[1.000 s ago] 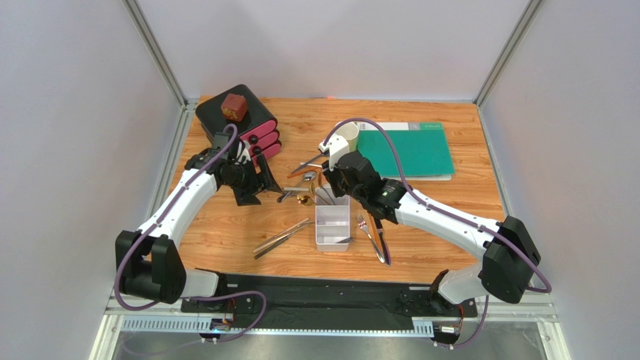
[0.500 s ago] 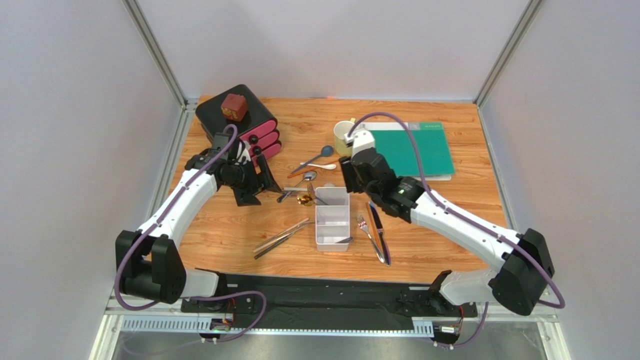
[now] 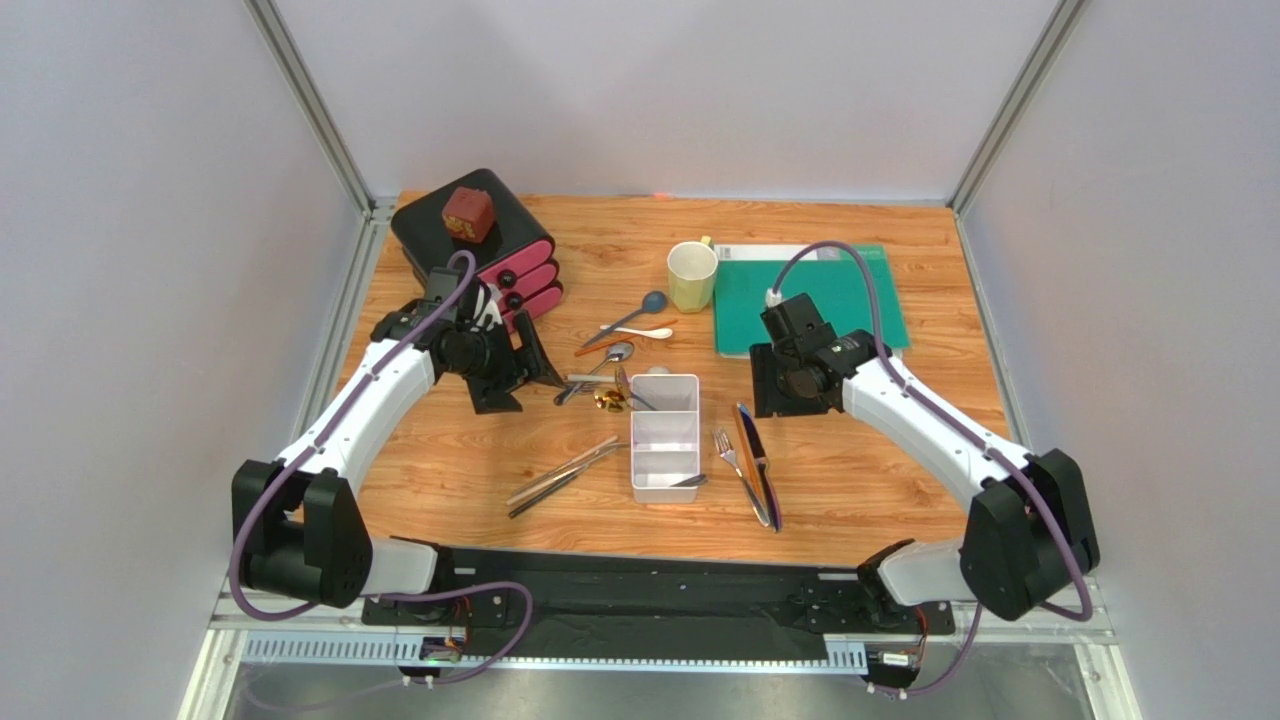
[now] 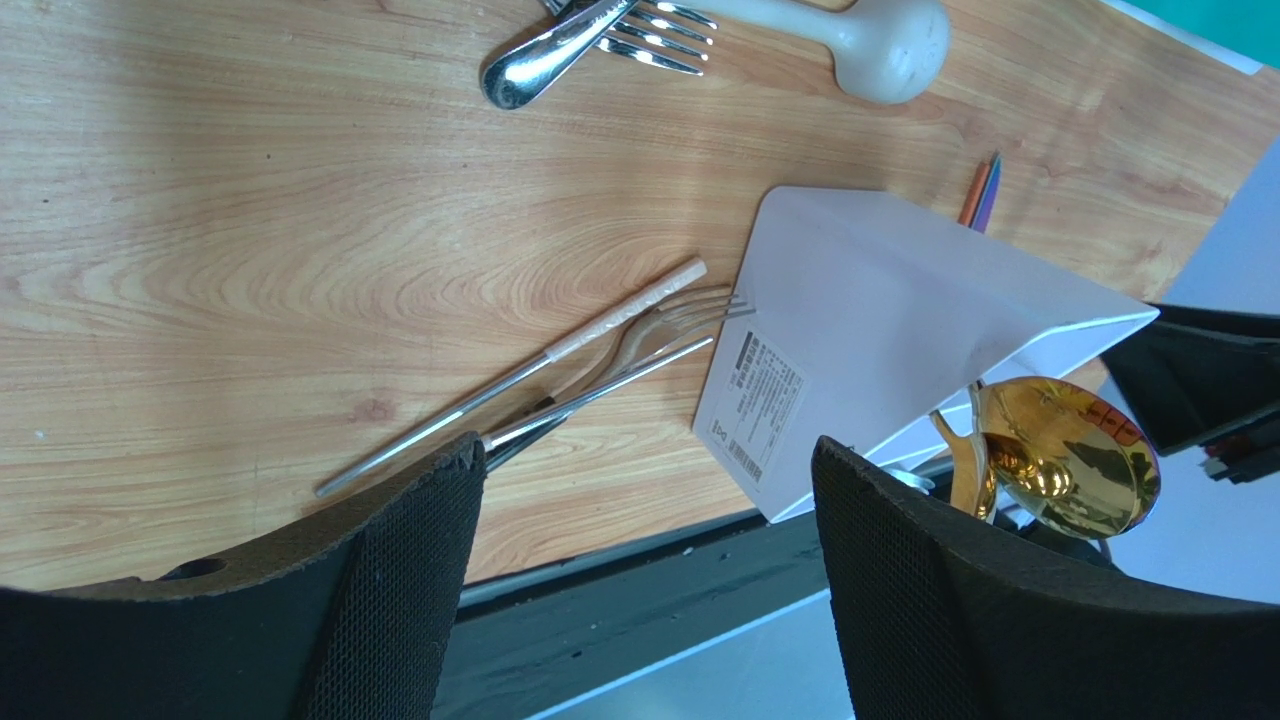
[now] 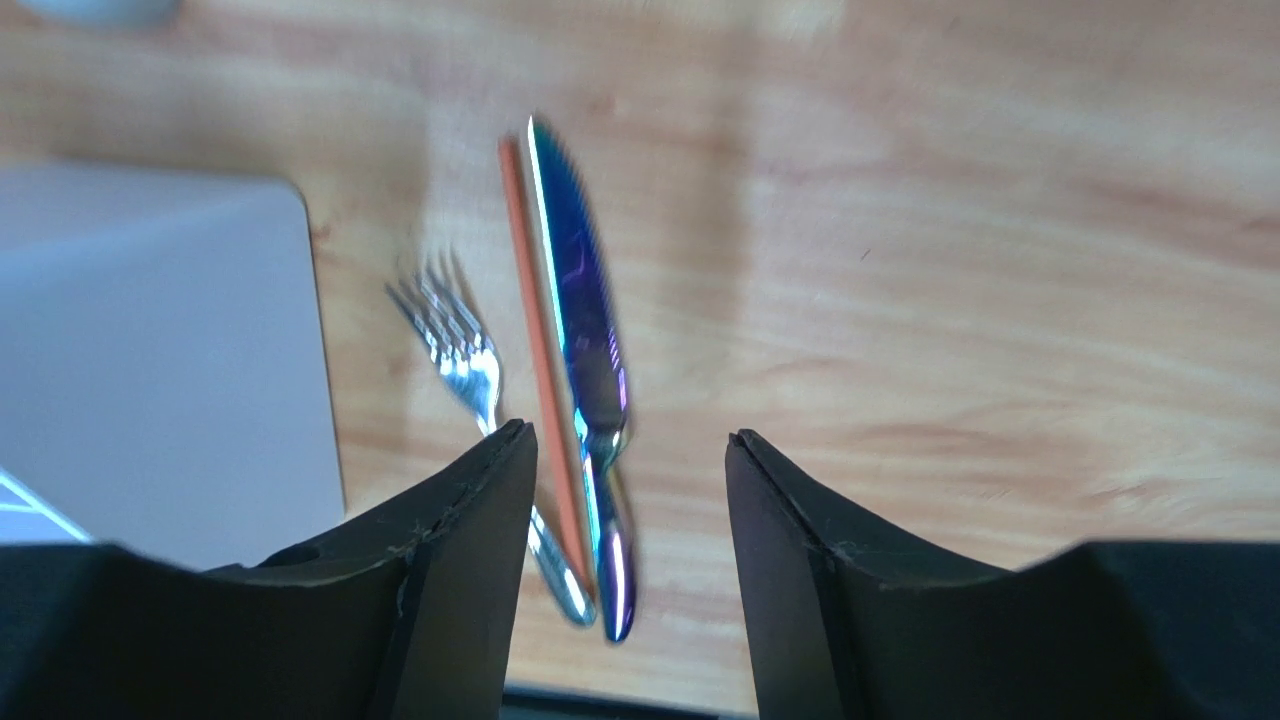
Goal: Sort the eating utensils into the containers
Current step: Pick up the knife at the center of the board.
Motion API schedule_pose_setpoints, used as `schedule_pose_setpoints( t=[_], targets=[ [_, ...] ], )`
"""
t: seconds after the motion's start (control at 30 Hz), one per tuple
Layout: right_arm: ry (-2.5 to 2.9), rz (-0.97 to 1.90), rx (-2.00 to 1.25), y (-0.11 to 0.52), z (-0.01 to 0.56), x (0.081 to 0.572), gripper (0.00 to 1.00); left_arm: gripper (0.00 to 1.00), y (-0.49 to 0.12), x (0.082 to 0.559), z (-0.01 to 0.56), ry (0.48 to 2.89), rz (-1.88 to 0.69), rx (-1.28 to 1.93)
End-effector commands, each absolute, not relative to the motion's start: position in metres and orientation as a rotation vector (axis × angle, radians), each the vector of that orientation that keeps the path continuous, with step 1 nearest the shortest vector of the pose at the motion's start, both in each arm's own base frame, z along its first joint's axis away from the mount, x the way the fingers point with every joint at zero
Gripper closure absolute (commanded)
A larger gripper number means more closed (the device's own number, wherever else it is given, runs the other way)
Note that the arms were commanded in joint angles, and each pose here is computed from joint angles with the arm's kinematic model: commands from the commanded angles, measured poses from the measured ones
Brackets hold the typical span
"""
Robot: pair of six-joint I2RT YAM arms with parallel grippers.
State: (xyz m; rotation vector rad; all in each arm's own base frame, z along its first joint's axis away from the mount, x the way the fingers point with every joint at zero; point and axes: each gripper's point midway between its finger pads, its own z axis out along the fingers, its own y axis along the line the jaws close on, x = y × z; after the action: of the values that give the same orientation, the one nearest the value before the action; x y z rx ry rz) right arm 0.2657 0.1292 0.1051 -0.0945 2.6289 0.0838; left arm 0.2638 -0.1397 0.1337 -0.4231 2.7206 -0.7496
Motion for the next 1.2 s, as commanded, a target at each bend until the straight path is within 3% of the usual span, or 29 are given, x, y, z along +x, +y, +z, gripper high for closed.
schedule_pose_setpoints(
  t=[0.0, 0.47, 0.77, 1.17],
  targets=[
    [2.842, 0.312, -0.052, 0.149, 0.102, 0.231, 0.46, 0.15, -0.14, 0.267, 0.14, 2.682, -0.769, -0.394],
    [3.069, 0.322, -0.025, 0.145, 0.046, 0.188, 0.49, 0.15, -0.14, 0.268, 0.138, 2.687, -0.765, -0.395],
    [3.101, 0.177, 0.018, 0.137, 0.029, 0.199, 0.56, 0.15, -0.139, 0.268, 0.137, 2.69, -0.757, -0.392],
    [3.122, 0.086, -0.018, 0.132, 0.015, 0.208, 0.57, 0.15, -0.138, 0.269, 0.138, 2.692, -0.746, -0.394]
  ],
)
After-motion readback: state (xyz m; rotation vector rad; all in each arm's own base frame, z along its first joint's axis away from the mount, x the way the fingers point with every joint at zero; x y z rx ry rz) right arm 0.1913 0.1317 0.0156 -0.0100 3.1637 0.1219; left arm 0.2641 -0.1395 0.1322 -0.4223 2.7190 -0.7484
